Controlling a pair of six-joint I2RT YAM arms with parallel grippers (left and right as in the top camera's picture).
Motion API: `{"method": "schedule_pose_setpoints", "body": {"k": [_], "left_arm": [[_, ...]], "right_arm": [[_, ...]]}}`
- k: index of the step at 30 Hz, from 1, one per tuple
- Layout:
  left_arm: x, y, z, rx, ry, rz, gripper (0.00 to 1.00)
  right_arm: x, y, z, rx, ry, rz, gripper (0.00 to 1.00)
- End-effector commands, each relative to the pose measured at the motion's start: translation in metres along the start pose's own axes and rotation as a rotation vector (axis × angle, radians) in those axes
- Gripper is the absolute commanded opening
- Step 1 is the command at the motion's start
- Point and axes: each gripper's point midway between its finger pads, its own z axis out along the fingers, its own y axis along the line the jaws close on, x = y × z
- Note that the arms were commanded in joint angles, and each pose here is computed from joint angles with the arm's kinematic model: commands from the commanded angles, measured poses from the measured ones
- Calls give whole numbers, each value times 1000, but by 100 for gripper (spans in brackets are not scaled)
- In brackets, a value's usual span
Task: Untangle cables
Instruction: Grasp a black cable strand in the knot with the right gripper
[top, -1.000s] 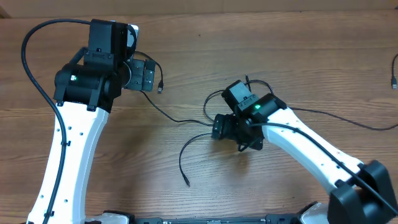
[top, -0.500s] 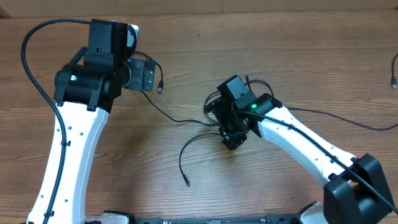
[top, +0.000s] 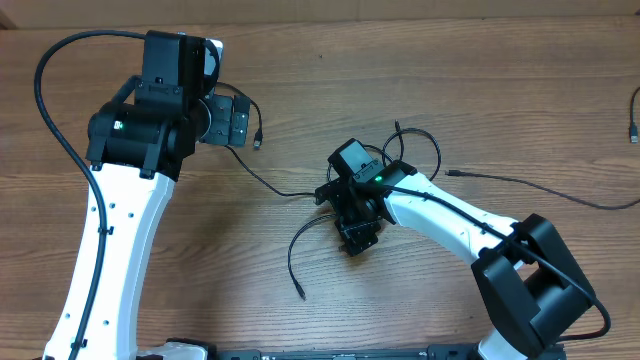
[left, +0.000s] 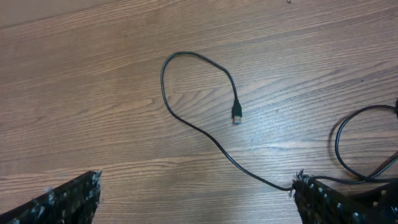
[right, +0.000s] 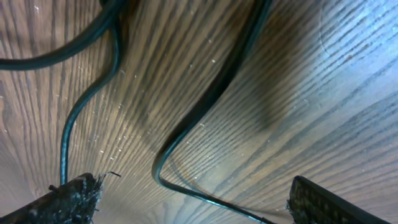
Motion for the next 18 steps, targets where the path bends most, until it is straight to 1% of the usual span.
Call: {"method": "schedule_pose_setpoints", "body": {"k": [1,6,11,13,16,18], "left_arm": [[-1,-2,-4,13,-12,11,99],[-1,-4,-4,20,-12,8,99],[-1,-5,-4,31,-12,8,100],[-1,-5,-4,31,-11,8,100],[-1,-5,-4,31,-12,8,100],[-1,-5,-4,31,-12,8,99]], "right_arm": [[-7,2,-1,-13,-42,19,96],[-15,3,-2,-21,-89,20,96],[-24,4,-3,-29,-140,20,92],[-26,5,-3,-33,-155,19,88],[-29,5,-2,-33,-171,19,72],[-30,4,0,-27,-173,21,63]]}}
